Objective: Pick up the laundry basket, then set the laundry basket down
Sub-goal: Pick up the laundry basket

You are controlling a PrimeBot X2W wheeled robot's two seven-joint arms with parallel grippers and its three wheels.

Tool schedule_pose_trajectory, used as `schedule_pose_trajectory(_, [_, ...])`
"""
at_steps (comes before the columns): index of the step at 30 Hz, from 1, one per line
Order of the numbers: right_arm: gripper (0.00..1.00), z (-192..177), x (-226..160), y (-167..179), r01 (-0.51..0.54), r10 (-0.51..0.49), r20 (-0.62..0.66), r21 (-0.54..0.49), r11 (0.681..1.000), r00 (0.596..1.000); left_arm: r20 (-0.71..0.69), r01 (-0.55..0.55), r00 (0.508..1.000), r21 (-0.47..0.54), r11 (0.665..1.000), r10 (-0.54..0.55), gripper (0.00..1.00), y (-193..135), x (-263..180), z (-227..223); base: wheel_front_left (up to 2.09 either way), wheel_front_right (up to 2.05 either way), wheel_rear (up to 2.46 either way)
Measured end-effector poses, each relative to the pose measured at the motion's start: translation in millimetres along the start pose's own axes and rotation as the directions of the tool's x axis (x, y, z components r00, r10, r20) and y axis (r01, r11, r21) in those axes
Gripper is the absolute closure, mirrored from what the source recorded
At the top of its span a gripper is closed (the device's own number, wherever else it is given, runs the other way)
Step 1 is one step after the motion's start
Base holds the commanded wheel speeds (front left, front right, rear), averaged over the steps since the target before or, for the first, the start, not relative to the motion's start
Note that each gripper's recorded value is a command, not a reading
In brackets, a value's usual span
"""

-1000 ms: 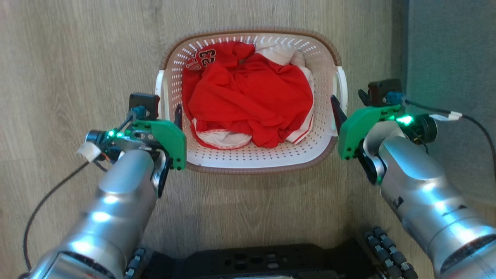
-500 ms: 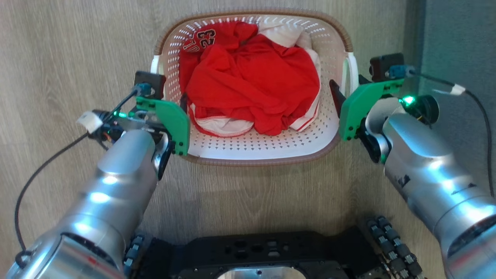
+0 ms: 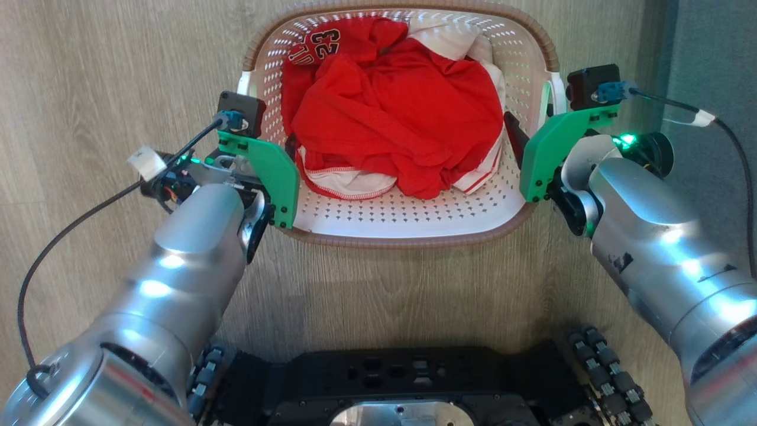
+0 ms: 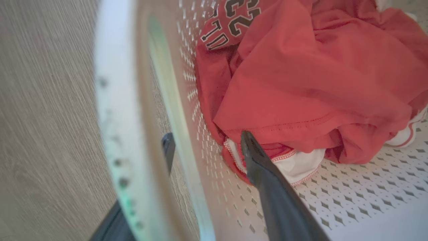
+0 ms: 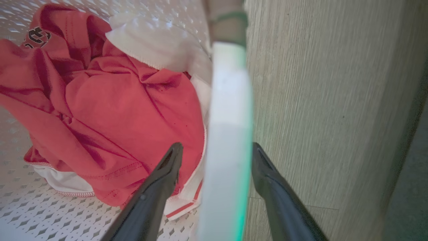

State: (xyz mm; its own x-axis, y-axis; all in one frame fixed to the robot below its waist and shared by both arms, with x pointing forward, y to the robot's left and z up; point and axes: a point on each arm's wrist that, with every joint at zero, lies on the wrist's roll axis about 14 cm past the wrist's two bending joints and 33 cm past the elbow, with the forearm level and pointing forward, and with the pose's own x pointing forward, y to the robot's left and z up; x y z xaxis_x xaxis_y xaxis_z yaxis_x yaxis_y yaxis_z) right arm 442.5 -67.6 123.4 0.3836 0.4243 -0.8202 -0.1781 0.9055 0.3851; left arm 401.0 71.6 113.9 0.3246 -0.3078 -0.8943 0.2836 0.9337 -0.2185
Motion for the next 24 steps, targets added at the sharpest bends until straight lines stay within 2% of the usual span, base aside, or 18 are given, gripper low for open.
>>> schedule_pose_trajectory(3, [0.00,-1.0,1.1,-1.2,0.002,-0.002,-0.004,0.006,1.000,1.000,-0.006,0.006,1.000,-0.005,1.000,-0.006,0.00,-1.8,1.7,-1.9,0.00,0.00,0.00])
schedule_pose_trajectory(4, [0.00,-2.0,1.2,-0.6,0.000,0.000,-0.007,0.004,1.000,1.000,-0.008,0.007,1.000,-0.008,1.000,-0.007,0.15,-2.1,1.9,-2.2,0.00,0.00,0.00])
schedule_pose_trajectory(5, [0.00,-3.3,1.3,0.1,-0.003,0.003,-0.011,-0.001,1.000,1.000,-0.009,0.008,1.000,-0.010,1.000,-0.008,0.64,-2.6,2.1,-2.4,0.00,0.00,0.00])
schedule_pose_trajectory(6, [0.56,-4.2,1.3,0.7,-0.005,0.005,-0.014,-0.003,1.000,1.000,-0.016,0.013,1.000,-0.006,1.000,-0.013,1.00,-3.6,2.2,-3.6,0.00,0.00,0.00])
schedule_pose_trajectory(7, [1.00,-4.6,1.5,2.0,-0.009,0.009,-0.013,-0.003,1.000,1.000,-0.022,0.016,1.000,0.008,1.000,-0.015,1.00,-3.4,1.8,-5.3,0.00,0.00,0.00])
schedule_pose_trajectory(24, [1.00,10.9,-0.7,2.1,-0.012,0.013,0.027,-0.034,0.999,1.000,-0.045,0.023,0.999,-0.025,0.999,-0.024,1.00,-5.2,-4.5,-4.4,0.00,0.00,0.00])
